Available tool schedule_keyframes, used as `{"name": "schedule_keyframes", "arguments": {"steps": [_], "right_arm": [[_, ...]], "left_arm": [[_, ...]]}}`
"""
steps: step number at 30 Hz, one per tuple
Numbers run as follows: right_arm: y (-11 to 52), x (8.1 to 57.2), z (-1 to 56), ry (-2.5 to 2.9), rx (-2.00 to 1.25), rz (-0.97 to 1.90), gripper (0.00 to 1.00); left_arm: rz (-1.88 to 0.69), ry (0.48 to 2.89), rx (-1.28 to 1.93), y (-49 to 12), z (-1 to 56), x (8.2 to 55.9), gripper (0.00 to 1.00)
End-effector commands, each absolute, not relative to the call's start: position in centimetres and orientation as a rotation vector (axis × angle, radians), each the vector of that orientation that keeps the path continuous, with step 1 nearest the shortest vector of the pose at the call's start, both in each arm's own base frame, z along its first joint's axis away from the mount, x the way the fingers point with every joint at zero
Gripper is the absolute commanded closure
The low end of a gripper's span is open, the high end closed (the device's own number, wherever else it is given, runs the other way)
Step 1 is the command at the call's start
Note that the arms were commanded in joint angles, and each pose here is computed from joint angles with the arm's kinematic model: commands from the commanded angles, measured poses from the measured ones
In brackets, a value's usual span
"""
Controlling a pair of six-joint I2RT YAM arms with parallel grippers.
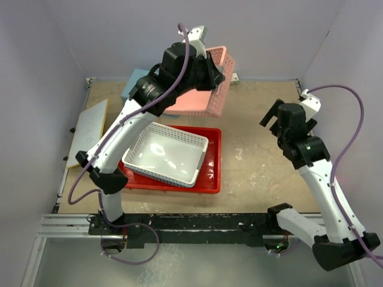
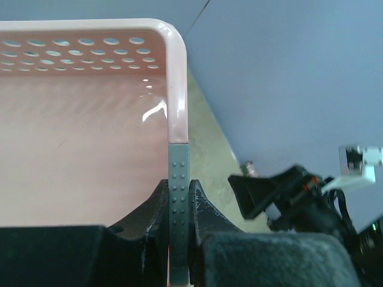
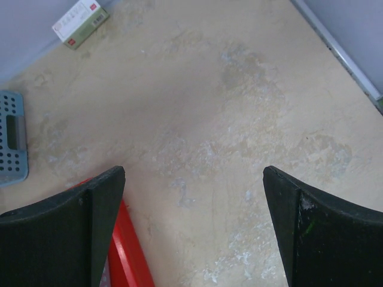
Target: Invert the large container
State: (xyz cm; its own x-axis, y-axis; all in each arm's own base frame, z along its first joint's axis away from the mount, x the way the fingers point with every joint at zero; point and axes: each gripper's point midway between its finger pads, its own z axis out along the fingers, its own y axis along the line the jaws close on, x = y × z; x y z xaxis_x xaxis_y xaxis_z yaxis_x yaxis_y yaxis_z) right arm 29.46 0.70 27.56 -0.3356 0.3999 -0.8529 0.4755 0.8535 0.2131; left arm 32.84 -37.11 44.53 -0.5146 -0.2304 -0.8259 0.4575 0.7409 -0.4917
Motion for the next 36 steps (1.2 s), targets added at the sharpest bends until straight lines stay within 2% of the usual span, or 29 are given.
{"name": "schedule_keyframes", "arguments": {"steps": [1, 10, 17, 36], "right_arm": [[-1.6, 27.5, 30.2, 1.846, 0.686, -0.154, 0.00], [-3.2, 25.4, 30.9, 1.778, 0.702, -0.188, 0.00], [-3.4, 25.2, 30.7, 1.780, 0.702, -0.197, 0.01], [-2.2, 26.6, 30.4, 1.790, 0.669, -0.145, 0.01]], "left_arm": [[-1.195, 1.647, 0.221, -40.9, 51.9, 34.5, 1.00], [-1.697, 1.503, 0.230, -46.6, 50.4, 38.0, 1.00], [-1.995, 1.459, 0.150, -48.6, 46.4, 40.7, 1.00], [-2.328, 1.585, -0.261, -46.3, 34.9, 45.3, 1.00]]}}
